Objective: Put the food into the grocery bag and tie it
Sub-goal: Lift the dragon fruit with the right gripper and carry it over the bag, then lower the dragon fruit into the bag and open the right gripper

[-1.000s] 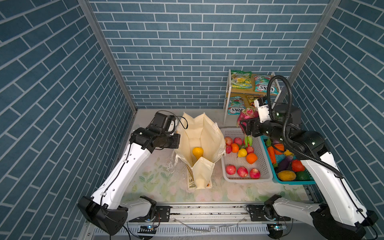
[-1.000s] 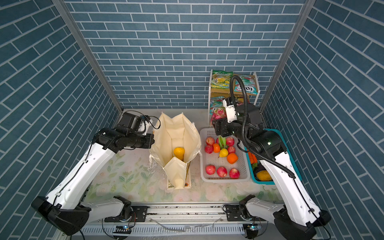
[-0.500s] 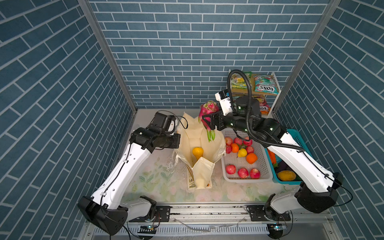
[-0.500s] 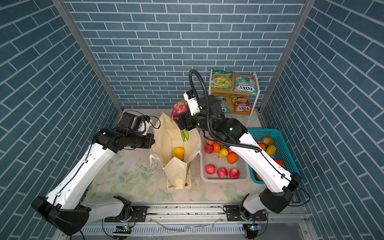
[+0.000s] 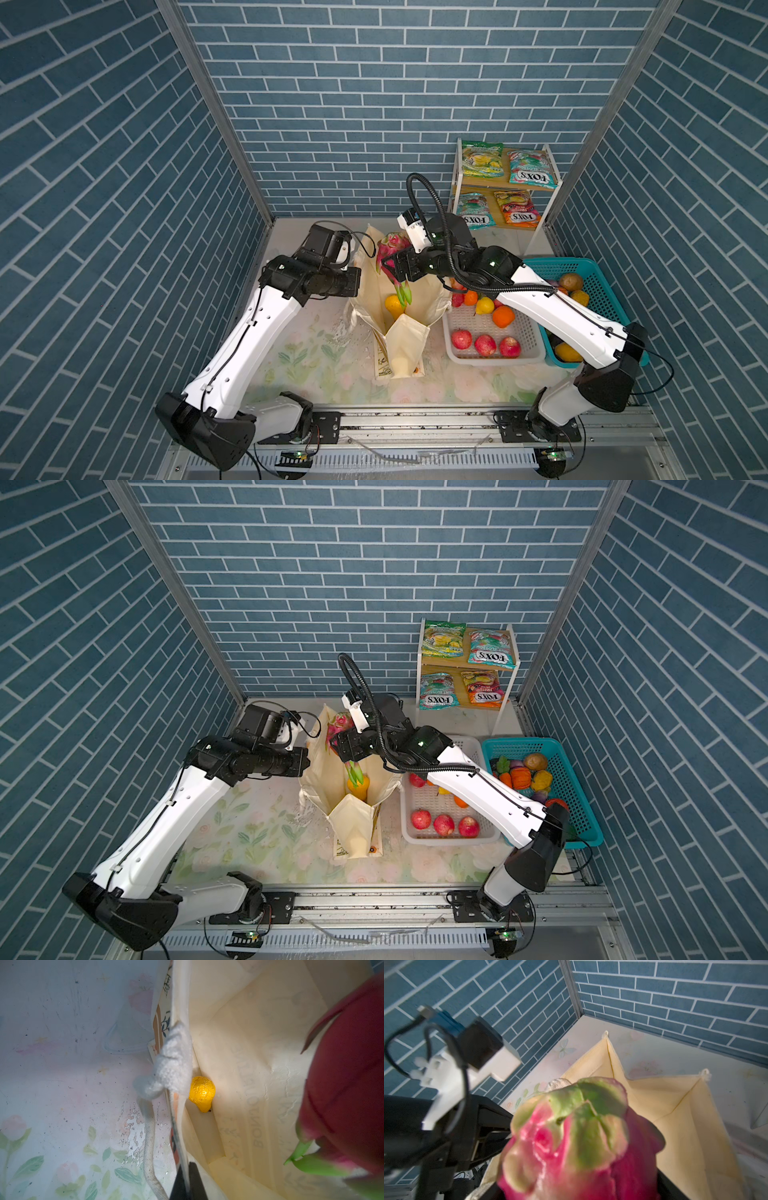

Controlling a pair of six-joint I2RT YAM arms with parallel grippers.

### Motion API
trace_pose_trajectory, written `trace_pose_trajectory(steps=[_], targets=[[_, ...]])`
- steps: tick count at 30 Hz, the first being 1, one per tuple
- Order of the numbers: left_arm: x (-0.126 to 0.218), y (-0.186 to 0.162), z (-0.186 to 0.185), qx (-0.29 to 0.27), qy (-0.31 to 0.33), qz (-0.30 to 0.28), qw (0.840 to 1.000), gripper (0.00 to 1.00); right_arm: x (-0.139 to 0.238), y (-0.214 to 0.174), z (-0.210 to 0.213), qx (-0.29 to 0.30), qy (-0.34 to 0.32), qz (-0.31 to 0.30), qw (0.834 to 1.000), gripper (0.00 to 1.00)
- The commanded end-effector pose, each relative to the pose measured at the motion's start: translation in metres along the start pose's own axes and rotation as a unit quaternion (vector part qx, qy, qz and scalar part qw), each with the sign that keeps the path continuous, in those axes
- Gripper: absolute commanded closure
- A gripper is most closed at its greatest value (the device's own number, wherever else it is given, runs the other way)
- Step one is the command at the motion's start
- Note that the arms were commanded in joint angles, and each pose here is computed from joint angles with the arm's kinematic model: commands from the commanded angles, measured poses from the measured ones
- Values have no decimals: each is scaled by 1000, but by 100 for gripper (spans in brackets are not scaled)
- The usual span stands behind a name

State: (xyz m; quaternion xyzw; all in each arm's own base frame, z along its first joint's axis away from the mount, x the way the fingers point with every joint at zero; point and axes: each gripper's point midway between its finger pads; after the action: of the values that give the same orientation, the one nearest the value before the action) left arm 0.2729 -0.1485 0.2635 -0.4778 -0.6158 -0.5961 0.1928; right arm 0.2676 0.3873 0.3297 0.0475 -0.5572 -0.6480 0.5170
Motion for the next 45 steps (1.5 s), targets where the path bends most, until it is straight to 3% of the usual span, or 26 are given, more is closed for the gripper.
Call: trace_pose_trajectory(steps=[1,13,31,45], targets=[[3,6,-4,-5,-8,-13,1000,100,-7,-8,-1,-24,0,2,1000,49],[2,10,-6,-4,-12,-17,1000,100,-33,-68,-20,-47,-19,74,996,49],[3,15,-8,-5,-16,-24,1000,100,-70,-121,-47,-35,-73,151,985,48],[4,16,-8,-7,-18,-31,999,100,-97,-149,-69,-6,-110,192,975,36]])
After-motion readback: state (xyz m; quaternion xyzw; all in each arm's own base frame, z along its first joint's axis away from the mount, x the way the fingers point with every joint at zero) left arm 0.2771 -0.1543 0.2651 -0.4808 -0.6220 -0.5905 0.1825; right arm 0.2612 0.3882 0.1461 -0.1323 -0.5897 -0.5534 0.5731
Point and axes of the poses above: each gripper's point midway between its finger pads, its own x axis back along the fingers, its own z axis along the line the jaws close on, y = z × x, and after that the axes turned 6 degrees about -x, right-handed
